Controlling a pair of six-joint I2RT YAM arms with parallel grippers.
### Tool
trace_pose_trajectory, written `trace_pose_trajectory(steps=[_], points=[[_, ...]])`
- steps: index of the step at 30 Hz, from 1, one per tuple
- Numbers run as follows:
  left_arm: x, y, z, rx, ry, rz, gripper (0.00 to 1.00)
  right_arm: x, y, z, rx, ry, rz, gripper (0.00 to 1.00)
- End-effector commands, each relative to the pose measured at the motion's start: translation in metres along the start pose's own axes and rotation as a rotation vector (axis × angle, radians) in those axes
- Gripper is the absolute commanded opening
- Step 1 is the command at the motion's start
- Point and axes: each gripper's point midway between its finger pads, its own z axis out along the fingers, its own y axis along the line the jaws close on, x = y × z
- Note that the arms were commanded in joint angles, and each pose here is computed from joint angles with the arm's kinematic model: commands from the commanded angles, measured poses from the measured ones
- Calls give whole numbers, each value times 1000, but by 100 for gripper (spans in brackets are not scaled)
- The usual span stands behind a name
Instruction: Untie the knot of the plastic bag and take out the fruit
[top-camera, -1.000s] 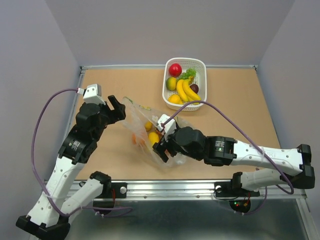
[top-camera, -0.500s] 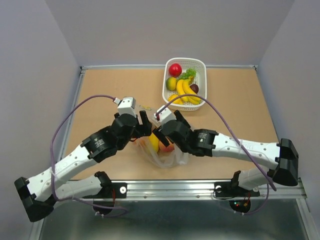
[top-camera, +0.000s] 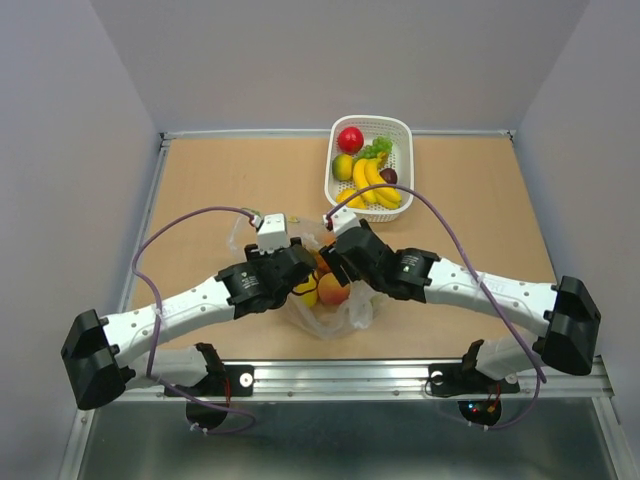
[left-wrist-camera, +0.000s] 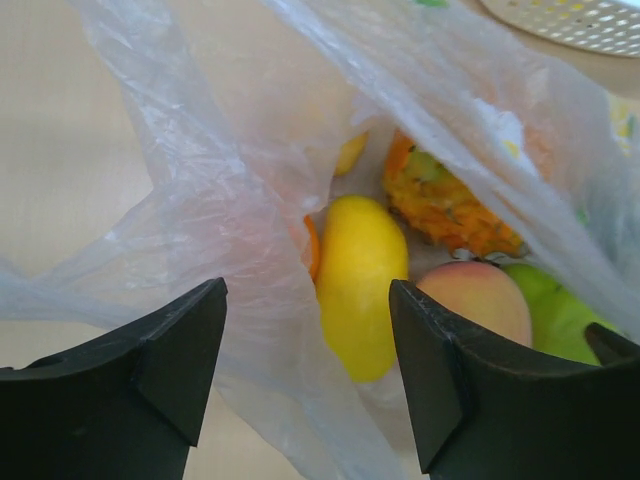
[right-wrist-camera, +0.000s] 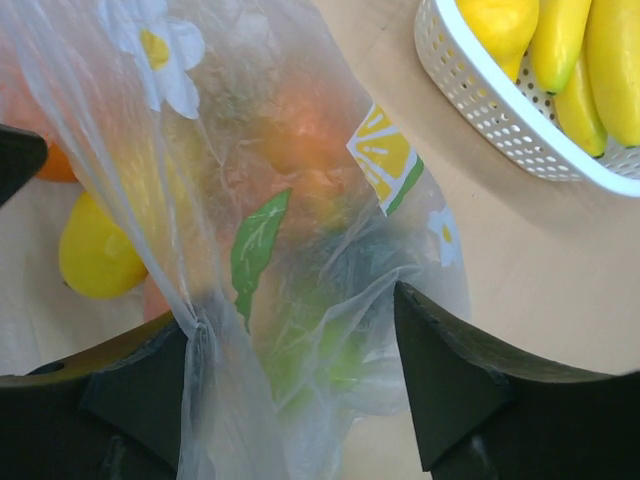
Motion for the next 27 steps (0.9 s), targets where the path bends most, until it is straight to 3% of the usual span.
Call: trace_pose_trajectory(steps=[1, 3, 7, 9, 10, 12, 13, 14, 21, 24, 25, 27], points=[[4, 21, 8, -87, -55, -35, 74, 8, -5, 3, -17, 0, 65, 71], [7, 25, 10, -100, -59, -34, 71, 23, -17, 12, 20, 30, 78, 67], [28, 30, 20, -109, -26, -11, 58, 46, -44, 25, 78, 78, 170, 41], [38, 32, 24, -115, -4, 3, 41, 53, -65, 31, 132, 88, 226, 33], [41, 33, 26, -119, 3, 6, 28, 61, -71, 32, 151, 99, 260, 28], [46, 37, 27, -131, 14, 15, 15, 68, -93, 36, 198, 112, 322, 26], [49, 40, 27, -134, 22, 21, 4, 74, -100, 37, 217, 123, 358, 25], [51, 44, 26, -144, 30, 23, 0, 76, -104, 38, 218, 127, 387, 25], [43, 61, 8, -115, 8, -50, 0, 100, -163, 36, 334, 144, 618, 26], [38, 62, 3, -85, -2, -82, 0, 95, -163, 31, 308, 127, 615, 37], [37, 60, 2, -72, -1, -79, 0, 91, -161, 30, 288, 122, 593, 47], [32, 47, -2, -16, 8, -100, 0, 74, -152, 24, 197, 86, 572, 57]])
